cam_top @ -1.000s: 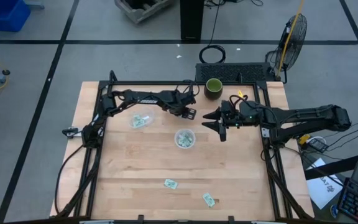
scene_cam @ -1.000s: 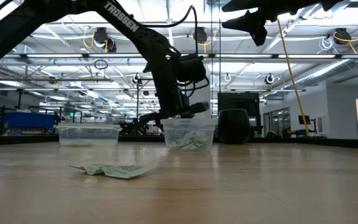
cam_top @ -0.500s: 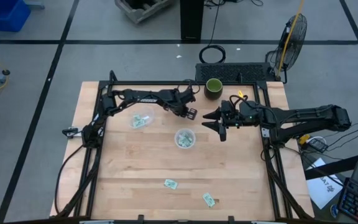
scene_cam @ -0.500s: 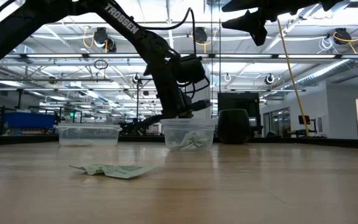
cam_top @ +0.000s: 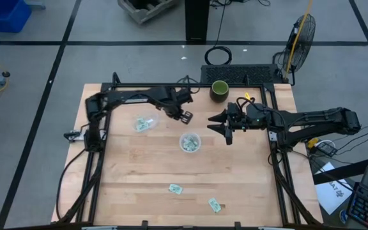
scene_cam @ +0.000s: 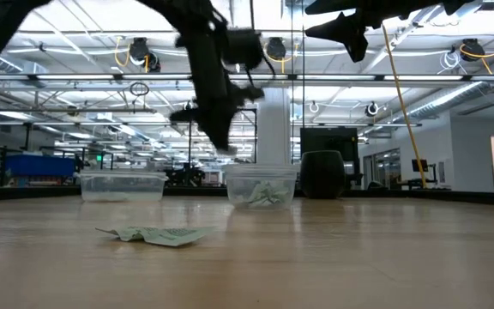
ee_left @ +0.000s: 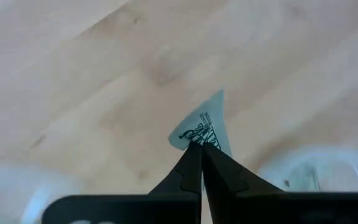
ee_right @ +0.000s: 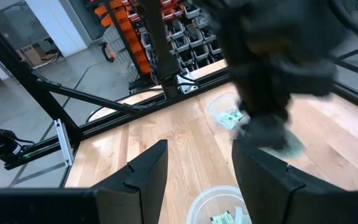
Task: Pick and place items into bin
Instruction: Put the stevia packet into the left transparent bin
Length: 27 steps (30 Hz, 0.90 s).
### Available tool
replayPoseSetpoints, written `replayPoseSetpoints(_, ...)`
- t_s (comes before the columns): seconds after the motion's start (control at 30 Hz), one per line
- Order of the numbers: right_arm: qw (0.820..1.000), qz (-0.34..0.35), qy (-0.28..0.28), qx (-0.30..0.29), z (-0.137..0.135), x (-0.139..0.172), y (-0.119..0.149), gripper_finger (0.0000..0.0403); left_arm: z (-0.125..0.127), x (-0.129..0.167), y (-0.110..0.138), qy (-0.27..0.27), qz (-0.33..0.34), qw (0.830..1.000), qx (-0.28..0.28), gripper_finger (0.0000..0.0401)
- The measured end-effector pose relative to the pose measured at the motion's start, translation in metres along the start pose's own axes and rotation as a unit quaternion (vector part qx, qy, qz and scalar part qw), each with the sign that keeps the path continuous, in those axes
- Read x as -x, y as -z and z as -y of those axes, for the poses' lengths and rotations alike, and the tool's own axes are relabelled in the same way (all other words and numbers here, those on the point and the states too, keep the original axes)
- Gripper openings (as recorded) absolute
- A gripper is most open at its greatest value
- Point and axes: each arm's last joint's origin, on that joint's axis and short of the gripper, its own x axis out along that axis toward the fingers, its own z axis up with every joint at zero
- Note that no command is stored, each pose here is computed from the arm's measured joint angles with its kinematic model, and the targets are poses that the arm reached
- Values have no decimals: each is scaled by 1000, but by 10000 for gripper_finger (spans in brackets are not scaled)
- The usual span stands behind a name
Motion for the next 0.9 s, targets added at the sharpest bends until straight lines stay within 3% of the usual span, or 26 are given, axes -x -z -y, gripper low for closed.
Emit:
replayPoseSetpoints(0.2,1000,5,-2,6,0,0,-1,171,-16,37,28,-77,-67,995,-10,30)
replayPoseSetpoints(0.37,1000,8,-4,14,-1,0,-1,171,-22,62,54,-134,-92,986,-36,25)
replayPoseSetpoints(0.53,1000,11,1,15,0,0,-2,171,-40,59,78,-184,-120,974,-55,6)
replayPoseSetpoints(0.9,1000,19,18,11,1,0,-2,171,-83,17,95,-187,-105,977,7,59)
